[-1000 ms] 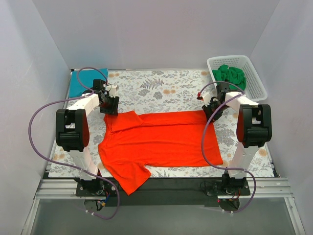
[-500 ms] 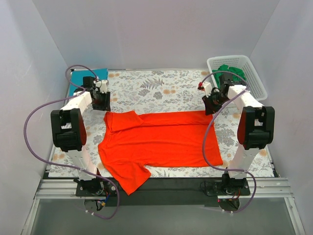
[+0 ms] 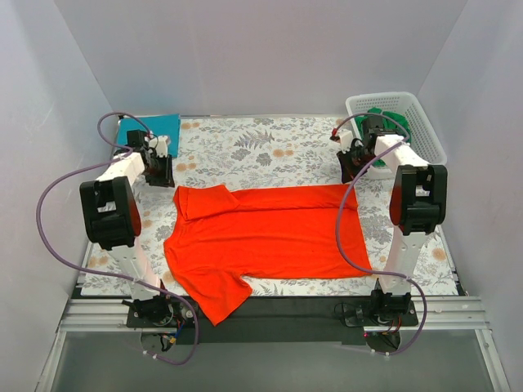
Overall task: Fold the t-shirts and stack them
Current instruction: Fold the tshirt
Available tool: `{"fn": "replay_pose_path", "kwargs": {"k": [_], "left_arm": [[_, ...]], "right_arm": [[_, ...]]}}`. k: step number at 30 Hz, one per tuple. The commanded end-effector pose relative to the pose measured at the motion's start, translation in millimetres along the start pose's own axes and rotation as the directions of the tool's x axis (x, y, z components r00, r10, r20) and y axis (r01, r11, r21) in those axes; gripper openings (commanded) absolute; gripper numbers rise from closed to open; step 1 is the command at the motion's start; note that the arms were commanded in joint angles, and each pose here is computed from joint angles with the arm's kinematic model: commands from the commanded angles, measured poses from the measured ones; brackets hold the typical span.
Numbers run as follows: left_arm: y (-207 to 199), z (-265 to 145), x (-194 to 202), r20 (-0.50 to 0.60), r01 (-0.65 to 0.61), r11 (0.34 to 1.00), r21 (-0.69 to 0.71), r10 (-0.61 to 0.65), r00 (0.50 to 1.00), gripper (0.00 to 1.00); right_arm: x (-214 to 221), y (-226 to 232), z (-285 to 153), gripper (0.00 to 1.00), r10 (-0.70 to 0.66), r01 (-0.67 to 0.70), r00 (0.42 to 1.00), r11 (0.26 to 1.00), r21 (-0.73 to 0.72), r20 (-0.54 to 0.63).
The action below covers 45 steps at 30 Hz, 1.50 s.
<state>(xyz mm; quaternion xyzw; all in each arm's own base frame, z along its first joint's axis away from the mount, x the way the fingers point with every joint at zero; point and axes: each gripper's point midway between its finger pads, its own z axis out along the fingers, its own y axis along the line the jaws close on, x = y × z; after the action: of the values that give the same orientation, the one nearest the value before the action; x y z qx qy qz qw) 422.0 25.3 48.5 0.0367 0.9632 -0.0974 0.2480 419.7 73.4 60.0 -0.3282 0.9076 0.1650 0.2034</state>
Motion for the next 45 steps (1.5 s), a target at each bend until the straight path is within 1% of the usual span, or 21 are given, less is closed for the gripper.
{"fn": "replay_pose_path", "kwargs": {"k": [1, 9, 17, 24, 28, 29, 32, 36, 40, 45], "left_arm": [[-5, 1, 4, -0.004, -0.033, 0.999, 0.032, 0.033, 0.999, 0.28], [-10, 15, 12, -0.030, -0.030, 0.997, 0.066, 0.032, 0.999, 0.32], [-15, 24, 20, -0.051, -0.050, 0.996, 0.072, 0.054, 0.997, 0.32], [-21, 29, 25, -0.052, -0.080, 0.995, 0.064, 0.083, 0.995, 0.30], [-18, 31, 28, -0.059, -0.079, 0.996, 0.043, 0.082, 0.995, 0.19], [-17, 32, 28, -0.061, -0.081, 0.996, 0.038, 0.083, 0.995, 0.12], [-11, 32, 32, -0.070, -0.091, 0.996, 0.008, 0.092, 0.993, 0.00], [-9, 28, 32, -0.068, -0.097, 0.995, -0.013, 0.096, 0.993, 0.00], [-9, 27, 32, -0.068, -0.096, 0.995, -0.013, 0.095, 0.993, 0.00], [-7, 25, 30, -0.064, -0.095, 0.995, -0.025, 0.093, 0.994, 0.00]], "right_arm": [[-9, -5, -1, 0.07, -0.008, 0.007, 1.000, 0.999, 0.036, 0.020], [0, -8, 14, 0.08, -0.013, 0.014, 1.000, 0.999, 0.043, -0.014], [6, -2, 31, 0.08, -0.028, 0.030, 0.998, 0.999, 0.043, -0.051], [13, -4, 32, 0.07, -0.052, 0.059, 0.996, 0.994, 0.092, -0.075], [5, -6, 17, 0.08, -0.060, 0.067, 0.997, 0.989, 0.131, -0.054], [-1, -7, 9, 0.09, -0.066, 0.072, 0.997, 0.986, 0.152, -0.038], [-8, -5, -8, 0.09, -0.092, 0.093, 0.996, 0.980, 0.179, -0.014], [0, 8, -14, 0.05, -0.109, 0.109, 0.994, 0.982, 0.155, -0.014], [16, 15, -3, 0.02, -0.102, 0.107, 0.994, 0.987, 0.121, -0.049], [29, 19, 16, 0.01, -0.086, 0.094, 0.992, 0.991, 0.092, -0.092]]}}
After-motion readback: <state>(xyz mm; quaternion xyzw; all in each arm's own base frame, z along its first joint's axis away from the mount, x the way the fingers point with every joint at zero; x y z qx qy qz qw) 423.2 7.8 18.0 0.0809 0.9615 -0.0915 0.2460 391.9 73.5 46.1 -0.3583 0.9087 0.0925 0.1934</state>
